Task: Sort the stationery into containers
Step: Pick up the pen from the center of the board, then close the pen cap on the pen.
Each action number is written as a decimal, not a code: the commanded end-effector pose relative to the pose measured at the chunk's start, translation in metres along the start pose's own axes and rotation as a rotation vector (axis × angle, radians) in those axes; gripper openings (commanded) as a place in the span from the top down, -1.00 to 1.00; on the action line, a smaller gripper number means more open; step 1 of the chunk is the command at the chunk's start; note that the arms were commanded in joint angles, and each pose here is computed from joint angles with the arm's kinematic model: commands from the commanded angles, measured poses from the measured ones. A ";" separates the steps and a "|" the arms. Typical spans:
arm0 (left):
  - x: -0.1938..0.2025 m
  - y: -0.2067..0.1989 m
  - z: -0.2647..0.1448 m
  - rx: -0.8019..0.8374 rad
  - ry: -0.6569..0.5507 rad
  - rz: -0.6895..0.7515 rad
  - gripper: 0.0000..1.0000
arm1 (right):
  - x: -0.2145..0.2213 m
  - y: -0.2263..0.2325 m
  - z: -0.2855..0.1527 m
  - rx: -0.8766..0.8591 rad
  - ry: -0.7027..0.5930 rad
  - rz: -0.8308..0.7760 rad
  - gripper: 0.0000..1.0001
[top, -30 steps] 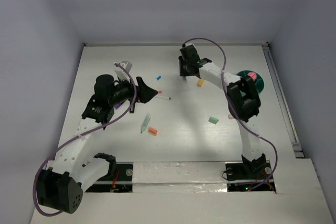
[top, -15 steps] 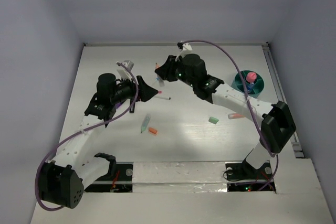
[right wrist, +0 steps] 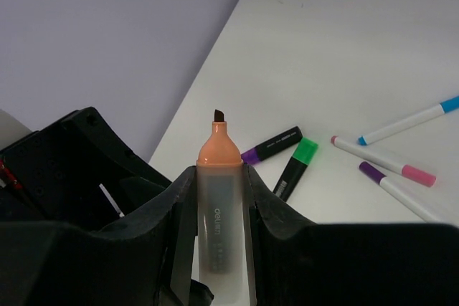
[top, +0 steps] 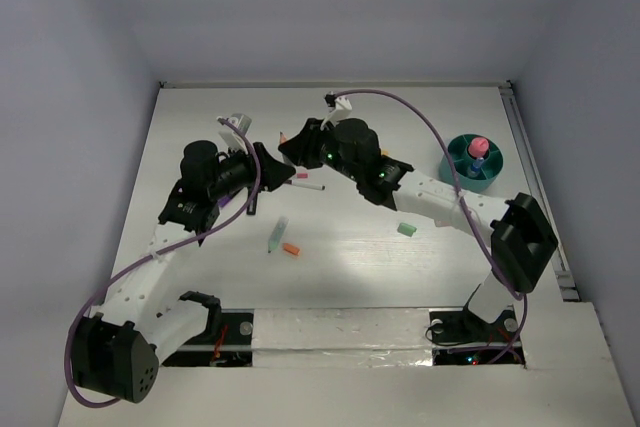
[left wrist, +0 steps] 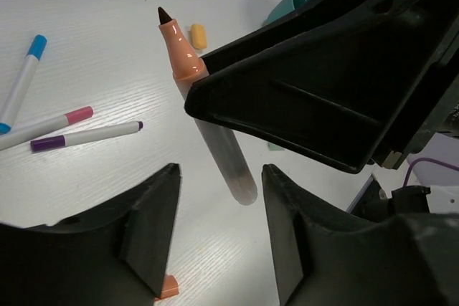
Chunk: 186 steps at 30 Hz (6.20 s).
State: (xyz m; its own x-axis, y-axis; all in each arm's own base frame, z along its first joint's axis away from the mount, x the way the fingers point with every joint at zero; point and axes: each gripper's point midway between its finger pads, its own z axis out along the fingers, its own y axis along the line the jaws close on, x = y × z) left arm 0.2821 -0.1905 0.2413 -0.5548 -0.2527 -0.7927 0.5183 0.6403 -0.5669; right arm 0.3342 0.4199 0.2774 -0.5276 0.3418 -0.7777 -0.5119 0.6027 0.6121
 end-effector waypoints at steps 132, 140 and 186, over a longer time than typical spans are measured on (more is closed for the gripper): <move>-0.077 0.045 -0.083 -0.372 -0.323 0.111 1.00 | 0.253 -0.077 -0.056 0.220 0.829 -0.832 0.97; -0.067 0.028 -0.065 -0.216 -0.271 0.096 1.00 | 0.152 -0.002 -0.065 0.081 0.478 -0.654 1.00; -0.015 -0.169 -0.082 0.827 -0.135 0.103 1.00 | -0.121 0.155 -0.171 -1.024 -0.356 0.097 1.00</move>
State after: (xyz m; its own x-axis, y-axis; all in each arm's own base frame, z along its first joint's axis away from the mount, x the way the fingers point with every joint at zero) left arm 0.1592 -0.2357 0.3456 -0.5009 -0.3150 -0.8061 0.8535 -0.0251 -0.5205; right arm 0.2249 0.3598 0.4597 -0.4797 0.6148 -0.6260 -0.8578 -0.1785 0.4820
